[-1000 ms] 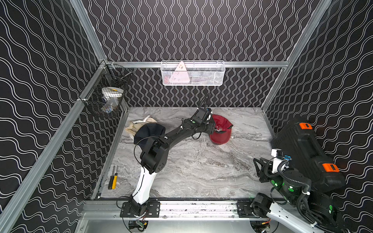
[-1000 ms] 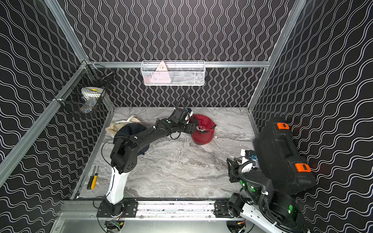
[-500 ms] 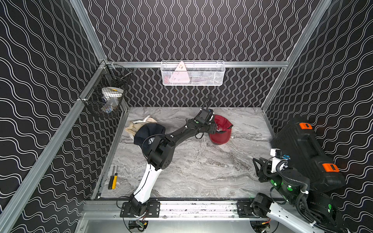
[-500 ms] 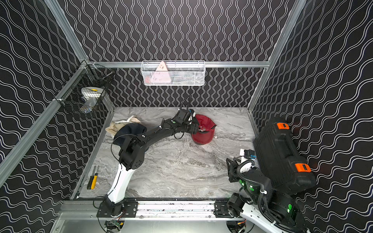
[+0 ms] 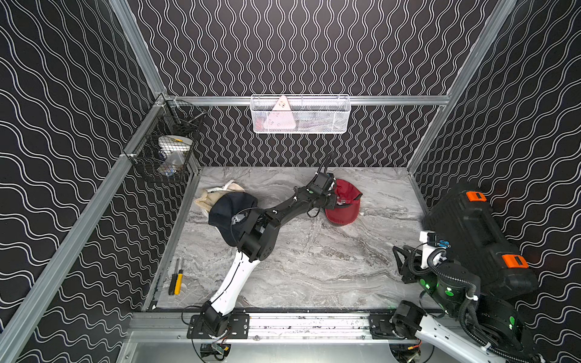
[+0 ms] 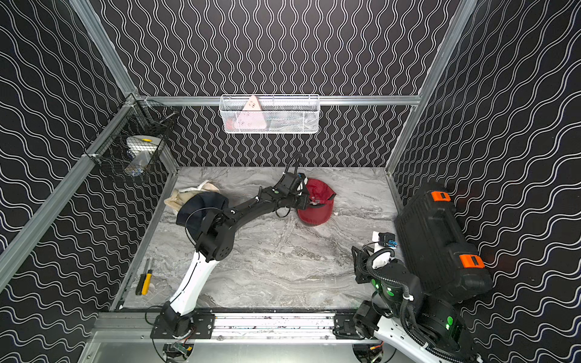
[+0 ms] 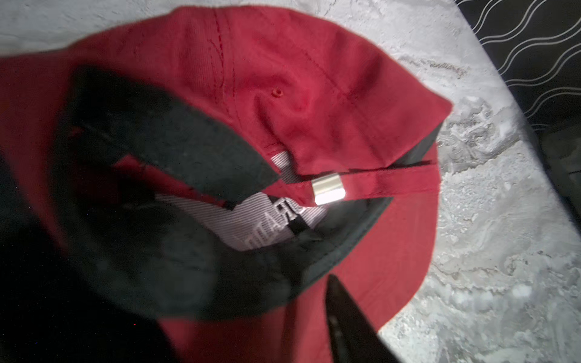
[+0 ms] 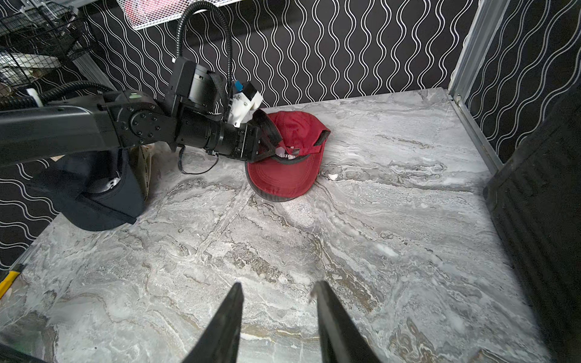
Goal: Open the adjustable buckle of the baseball cap
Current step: Pick up the baseball cap.
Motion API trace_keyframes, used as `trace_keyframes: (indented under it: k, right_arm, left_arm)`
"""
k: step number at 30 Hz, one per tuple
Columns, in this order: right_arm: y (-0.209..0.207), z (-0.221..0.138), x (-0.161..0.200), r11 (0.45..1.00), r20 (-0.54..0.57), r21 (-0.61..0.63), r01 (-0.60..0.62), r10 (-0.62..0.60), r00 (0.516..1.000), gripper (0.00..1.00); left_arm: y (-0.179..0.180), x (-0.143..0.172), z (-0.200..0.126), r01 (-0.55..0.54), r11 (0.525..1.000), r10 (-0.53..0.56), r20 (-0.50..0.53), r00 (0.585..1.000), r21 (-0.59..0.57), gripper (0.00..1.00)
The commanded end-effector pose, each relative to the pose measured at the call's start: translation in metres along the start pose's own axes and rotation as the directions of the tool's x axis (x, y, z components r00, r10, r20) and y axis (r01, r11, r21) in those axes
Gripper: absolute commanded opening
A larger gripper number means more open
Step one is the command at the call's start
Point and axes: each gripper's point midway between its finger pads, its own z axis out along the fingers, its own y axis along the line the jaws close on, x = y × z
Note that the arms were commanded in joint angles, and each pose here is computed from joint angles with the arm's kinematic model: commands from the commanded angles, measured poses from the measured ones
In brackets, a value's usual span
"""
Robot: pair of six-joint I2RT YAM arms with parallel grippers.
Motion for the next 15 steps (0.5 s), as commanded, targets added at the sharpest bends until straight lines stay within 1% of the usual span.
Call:
trace_keyframes:
  k: [1,2,5,10,15]
  right_arm:
    - [-0.001,0.0,-0.004,1.0,0.011,0.011,-0.01,0.01,1.0,0.4]
    - [-0.001,0.0,-0.004,1.0,0.012,0.012,-0.011,0.01,1.0,0.4]
    - [0.0,0.001,-0.003,1.0,0.006,0.012,-0.006,0.006,1.0,0.4]
    - [0.0,0.001,-0.004,1.0,0.008,0.014,-0.008,0.007,1.0,0.4]
    - [-0.001,0.001,-0.004,1.0,0.01,0.02,-0.011,0.011,1.0,0.4]
  left_arm:
    - [-0.003,0.001,0.004,0.02,1.0,-0.02,-0.005,1.0,0.017,0.2]
    - [-0.003,0.001,0.003,0.022,1.0,-0.022,-0.003,1.0,0.017,0.14]
    - [-0.004,-0.001,0.0,0.02,1.0,-0.02,0.004,1.0,0.018,0.0]
    - [-0.011,-0.016,-0.02,0.006,0.999,-0.008,0.046,0.999,0.032,0.0]
    - [-0.025,-0.029,-0.048,-0.001,0.998,-0.005,0.082,0.997,0.066,0.0]
